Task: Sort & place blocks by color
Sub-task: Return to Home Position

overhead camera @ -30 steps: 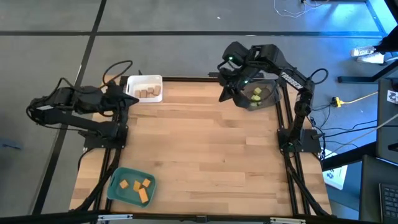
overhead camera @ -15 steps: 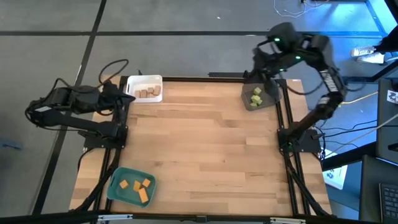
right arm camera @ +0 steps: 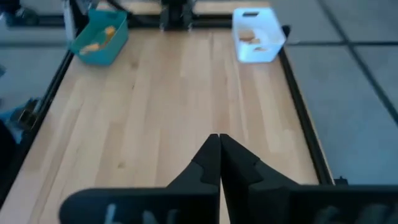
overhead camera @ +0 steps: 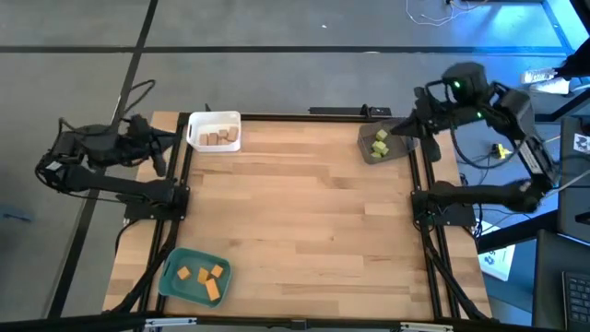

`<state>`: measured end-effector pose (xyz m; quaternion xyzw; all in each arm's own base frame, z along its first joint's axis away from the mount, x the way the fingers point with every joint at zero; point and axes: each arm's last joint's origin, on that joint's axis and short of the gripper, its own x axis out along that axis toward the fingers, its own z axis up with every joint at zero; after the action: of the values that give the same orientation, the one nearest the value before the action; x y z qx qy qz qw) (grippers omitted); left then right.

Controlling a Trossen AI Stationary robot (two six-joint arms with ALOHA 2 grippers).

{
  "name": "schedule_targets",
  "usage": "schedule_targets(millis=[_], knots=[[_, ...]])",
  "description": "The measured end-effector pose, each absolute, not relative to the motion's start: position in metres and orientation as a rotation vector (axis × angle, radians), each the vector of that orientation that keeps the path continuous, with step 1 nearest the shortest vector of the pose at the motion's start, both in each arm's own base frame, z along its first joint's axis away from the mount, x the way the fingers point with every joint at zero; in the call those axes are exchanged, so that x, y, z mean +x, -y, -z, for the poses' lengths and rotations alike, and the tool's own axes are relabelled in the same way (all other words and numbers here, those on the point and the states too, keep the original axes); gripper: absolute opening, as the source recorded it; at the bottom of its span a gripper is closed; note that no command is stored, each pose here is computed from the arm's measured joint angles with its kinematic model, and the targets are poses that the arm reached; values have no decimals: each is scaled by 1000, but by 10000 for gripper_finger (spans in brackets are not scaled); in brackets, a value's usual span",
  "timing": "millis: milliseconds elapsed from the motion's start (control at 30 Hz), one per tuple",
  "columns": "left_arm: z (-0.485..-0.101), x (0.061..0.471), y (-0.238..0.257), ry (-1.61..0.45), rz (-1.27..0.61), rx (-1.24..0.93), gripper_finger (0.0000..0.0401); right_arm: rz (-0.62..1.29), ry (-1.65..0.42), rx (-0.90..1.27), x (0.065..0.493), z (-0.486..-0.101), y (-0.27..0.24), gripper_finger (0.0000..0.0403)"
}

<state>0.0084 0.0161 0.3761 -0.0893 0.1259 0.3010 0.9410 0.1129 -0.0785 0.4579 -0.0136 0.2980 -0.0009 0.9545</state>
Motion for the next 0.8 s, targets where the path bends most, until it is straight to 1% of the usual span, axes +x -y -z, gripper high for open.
schedule_targets(millis=[200, 367, 567, 633, 700, 800], knots=[[-373, -23, -17, -144, -606, -219, 0, 110, -474, -26, 86, -420, 64, 1], [-362, -51, -18, -36, -609, -254, 0, 174, -353, 0, 73, -392, 54, 1], [-341, -75, -19, 42, -598, -271, 0, 148, -184, 50, 72, -366, 51, 1], [-339, -74, -19, 30, -599, -256, 0, 149, -106, 46, 75, -360, 54, 1], [-336, -78, -19, -27, -595, -234, 0, 151, -23, 37, 79, -352, 58, 1], [-339, -81, -19, -2, -597, -223, 0, 133, 72, 28, 84, -338, 63, 1]])
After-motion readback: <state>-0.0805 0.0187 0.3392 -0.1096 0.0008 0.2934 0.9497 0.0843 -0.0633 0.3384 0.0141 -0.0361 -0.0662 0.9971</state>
